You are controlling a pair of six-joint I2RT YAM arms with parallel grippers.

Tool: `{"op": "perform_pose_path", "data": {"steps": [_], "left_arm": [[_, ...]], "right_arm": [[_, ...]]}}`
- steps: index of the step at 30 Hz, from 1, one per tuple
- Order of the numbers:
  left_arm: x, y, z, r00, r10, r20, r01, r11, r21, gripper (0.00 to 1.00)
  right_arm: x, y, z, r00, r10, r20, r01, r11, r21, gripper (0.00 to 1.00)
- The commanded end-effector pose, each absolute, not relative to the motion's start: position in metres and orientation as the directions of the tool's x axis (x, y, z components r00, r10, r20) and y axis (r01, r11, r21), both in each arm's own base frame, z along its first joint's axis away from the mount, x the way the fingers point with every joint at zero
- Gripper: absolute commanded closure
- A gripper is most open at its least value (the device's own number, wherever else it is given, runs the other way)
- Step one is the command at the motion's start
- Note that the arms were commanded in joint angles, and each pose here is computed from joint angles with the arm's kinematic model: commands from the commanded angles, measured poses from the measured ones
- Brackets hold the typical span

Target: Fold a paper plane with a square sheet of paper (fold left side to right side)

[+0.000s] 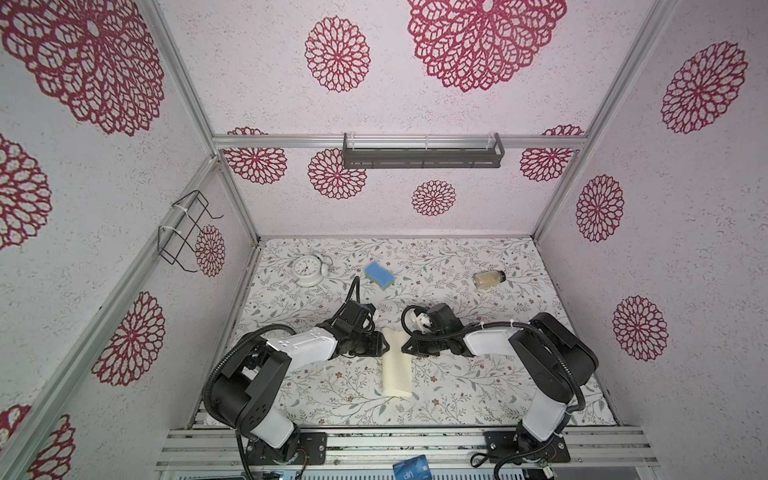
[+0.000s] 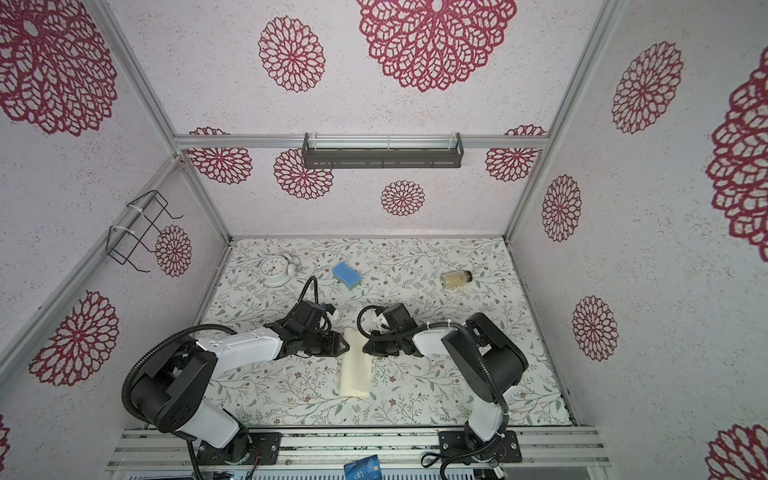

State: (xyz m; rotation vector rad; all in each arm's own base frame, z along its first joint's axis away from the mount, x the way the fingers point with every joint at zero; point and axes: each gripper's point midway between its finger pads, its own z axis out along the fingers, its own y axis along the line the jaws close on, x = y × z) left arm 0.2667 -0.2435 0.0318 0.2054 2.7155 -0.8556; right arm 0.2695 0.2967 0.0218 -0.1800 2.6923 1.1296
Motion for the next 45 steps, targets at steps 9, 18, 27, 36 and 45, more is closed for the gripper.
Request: {"op": "perform_pose_path", "data": {"steps": [9, 18, 27, 36, 45], "left_arm": [[0.268, -0.242, 0.027, -0.942, 0.065, -0.330, 0.241, 0.815, -0.528, 0.62], [0.266, -0.239, 0.027, -0.933, 0.089, -0.349, 0.265, 0.828, -0.494, 0.62], [0.265, -0.240, 0.026, -0.919, 0.136, -0.369, 0.301, 0.848, -0.437, 0.61], [0.264, -0.242, 0.023, -0.916, 0.153, -0.371, 0.311, 0.856, -0.413, 0.61], [0.265, -0.243, 0.021, -0.921, 0.134, -0.367, 0.291, 0.863, -0.414, 0.61]], "right_arm": [[0.289, 0.270, 0.058, -0.956, 0.156, -0.249, -0.072, 0.697, 0.713, 1.00], [0.288, 0.255, 0.038, -0.962, 0.184, -0.201, -0.010, 0.713, 0.701, 1.00], [0.288, 0.267, 0.021, -0.978, 0.153, -0.140, 0.005, 0.693, 0.720, 1.00], [0.290, 0.272, 0.014, -0.983, 0.138, -0.124, 0.007, 0.695, 0.719, 1.00], [0.295, 0.271, 0.031, -0.974, 0.160, -0.163, -0.011, 0.679, 0.734, 1.00]]}}
